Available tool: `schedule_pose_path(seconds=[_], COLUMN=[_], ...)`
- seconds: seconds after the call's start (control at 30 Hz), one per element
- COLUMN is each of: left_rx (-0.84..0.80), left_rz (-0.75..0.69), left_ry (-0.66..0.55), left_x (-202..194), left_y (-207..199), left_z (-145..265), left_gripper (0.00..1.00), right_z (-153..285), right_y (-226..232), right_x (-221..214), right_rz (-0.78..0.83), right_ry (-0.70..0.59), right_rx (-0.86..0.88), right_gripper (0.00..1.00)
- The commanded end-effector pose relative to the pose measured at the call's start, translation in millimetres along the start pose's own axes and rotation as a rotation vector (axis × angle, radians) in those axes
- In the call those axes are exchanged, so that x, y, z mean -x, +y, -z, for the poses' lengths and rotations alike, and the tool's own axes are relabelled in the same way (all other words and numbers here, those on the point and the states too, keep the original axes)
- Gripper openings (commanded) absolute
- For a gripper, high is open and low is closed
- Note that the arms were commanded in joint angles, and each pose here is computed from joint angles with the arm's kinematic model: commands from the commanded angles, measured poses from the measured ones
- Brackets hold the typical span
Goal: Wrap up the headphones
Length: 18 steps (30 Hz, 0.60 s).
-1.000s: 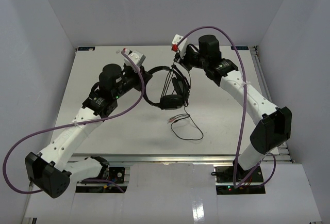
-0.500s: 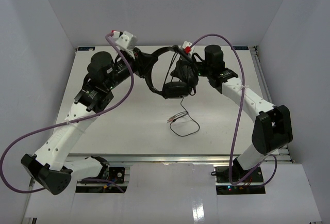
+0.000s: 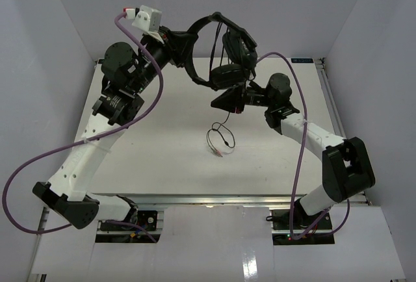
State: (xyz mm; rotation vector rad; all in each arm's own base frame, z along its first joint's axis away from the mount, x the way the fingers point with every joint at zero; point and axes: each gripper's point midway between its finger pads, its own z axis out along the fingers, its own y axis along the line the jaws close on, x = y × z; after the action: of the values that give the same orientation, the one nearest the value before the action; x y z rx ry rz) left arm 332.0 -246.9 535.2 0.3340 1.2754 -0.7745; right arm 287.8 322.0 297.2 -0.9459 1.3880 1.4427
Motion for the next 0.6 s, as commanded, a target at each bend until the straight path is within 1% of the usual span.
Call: schedule_pose_path(seconds=[0.0, 0.13, 0.33, 0.53, 0.57], left_rx=[0.142, 0.199, 0.257, 0.343, 0.353], left_rz=[-0.034, -0.062, -0.079, -0.113, -0.118], left_ry=[-0.191, -0.235, -0.249, -0.265, -0.283], left_x=[67, 84, 88, 94, 97], left_y=[19, 35, 56, 85, 89], left_z=[-6, -20, -28, -31, -31], left_gripper=[0.0, 0.0, 0.0, 0.0, 0.0], right_z=[4, 4, 1, -4, -5], right_y=[28, 36, 45, 55, 57], right_x=[21, 13, 9, -7, -7], right_rz=[0.061, 0.059, 0.071, 0.076, 0.078], right_ry=[-0.068, -0.07, -0.058, -0.026, -0.025], right_rx=[0.06, 0.07, 0.094, 0.116, 0.12], right_gripper=[0.16, 0.16, 0.15, 0.15, 0.15])
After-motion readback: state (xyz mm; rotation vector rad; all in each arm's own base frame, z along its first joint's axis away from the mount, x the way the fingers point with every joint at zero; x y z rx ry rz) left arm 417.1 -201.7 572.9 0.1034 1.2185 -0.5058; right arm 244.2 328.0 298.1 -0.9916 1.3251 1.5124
